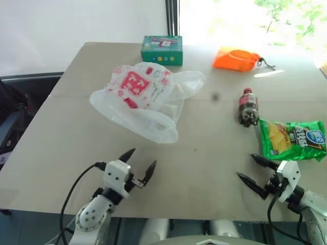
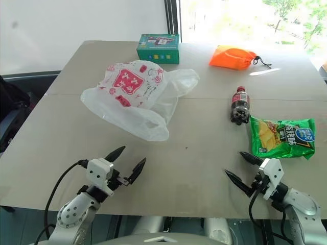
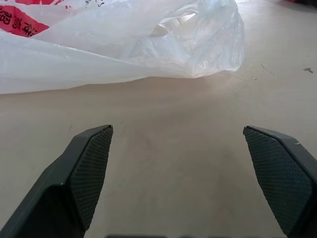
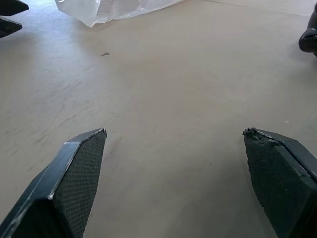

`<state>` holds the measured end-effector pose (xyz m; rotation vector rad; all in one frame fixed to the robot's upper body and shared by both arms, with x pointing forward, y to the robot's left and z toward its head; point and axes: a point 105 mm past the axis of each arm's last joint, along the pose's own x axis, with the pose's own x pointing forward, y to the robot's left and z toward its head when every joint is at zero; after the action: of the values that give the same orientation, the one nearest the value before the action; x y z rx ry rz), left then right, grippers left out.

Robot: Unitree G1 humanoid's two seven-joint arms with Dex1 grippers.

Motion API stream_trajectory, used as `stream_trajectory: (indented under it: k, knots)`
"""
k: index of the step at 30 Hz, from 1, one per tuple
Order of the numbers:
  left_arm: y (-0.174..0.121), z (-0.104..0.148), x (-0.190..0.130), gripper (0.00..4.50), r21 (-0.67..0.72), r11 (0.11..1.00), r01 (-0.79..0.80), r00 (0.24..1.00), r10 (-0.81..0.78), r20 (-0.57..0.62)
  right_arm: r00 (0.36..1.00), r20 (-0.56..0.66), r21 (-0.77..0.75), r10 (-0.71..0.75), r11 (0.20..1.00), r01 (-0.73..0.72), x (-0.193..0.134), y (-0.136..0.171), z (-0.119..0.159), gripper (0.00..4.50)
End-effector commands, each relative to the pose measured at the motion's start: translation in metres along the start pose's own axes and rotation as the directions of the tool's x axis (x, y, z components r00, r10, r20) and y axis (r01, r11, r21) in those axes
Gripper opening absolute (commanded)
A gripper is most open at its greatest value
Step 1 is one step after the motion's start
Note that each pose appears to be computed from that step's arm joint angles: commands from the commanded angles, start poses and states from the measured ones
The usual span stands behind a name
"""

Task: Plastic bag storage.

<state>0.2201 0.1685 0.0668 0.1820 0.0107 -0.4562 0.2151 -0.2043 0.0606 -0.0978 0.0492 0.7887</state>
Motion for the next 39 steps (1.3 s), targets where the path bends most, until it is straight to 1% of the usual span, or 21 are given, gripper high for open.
stream_trajectory:
  k: [1, 4, 17, 28, 32, 36, 39]
  knots:
    - [0.000, 0.010, 0.000, 4.50, 0.019, 1.000, 0.018, 0.999, -0.019, 0.042, 0.999, 0.034, -0.051, -0.020, 0.998, 0.022, -0.006, -0.004, 0.012, 4.47]
    - [-0.003, 0.008, 0.001, 4.50, 0.009, 0.999, 0.039, 0.998, -0.039, 0.042, 0.999, 0.036, -0.063, -0.031, 0.997, 0.034, -0.008, -0.005, 0.013, 4.47]
    - [-0.004, 0.008, -0.001, 4.50, 0.005, 0.999, 0.039, 0.998, -0.040, 0.042, 0.999, 0.040, -0.053, -0.013, 0.998, 0.015, -0.005, 0.000, 0.012, 4.47]
    - [-0.005, 0.010, 0.000, 4.50, 0.003, 0.999, 0.040, 0.998, -0.040, 0.047, 0.999, 0.051, -0.029, 0.011, 1.000, -0.009, 0.001, 0.014, 0.013, 4.47]
    - [-0.006, 0.019, 0.005, 4.50, -0.007, 0.999, 0.050, 0.996, -0.049, 0.076, 0.998, 0.064, -0.026, 0.011, 1.000, -0.009, 0.005, 0.015, 0.017, 4.47]
    - [-0.011, 0.036, 0.021, 4.50, -0.013, 0.996, 0.084, 0.989, -0.082, 0.127, 0.995, 0.094, -0.031, 0.030, 0.999, -0.028, 0.012, 0.019, 0.025, 4.47]
    - [-0.014, 0.048, 0.038, 4.50, -0.031, 0.993, 0.111, 0.981, -0.105, 0.160, 0.990, 0.126, -0.040, 0.058, 0.998, -0.053, 0.021, 0.023, 0.038, 4.47]
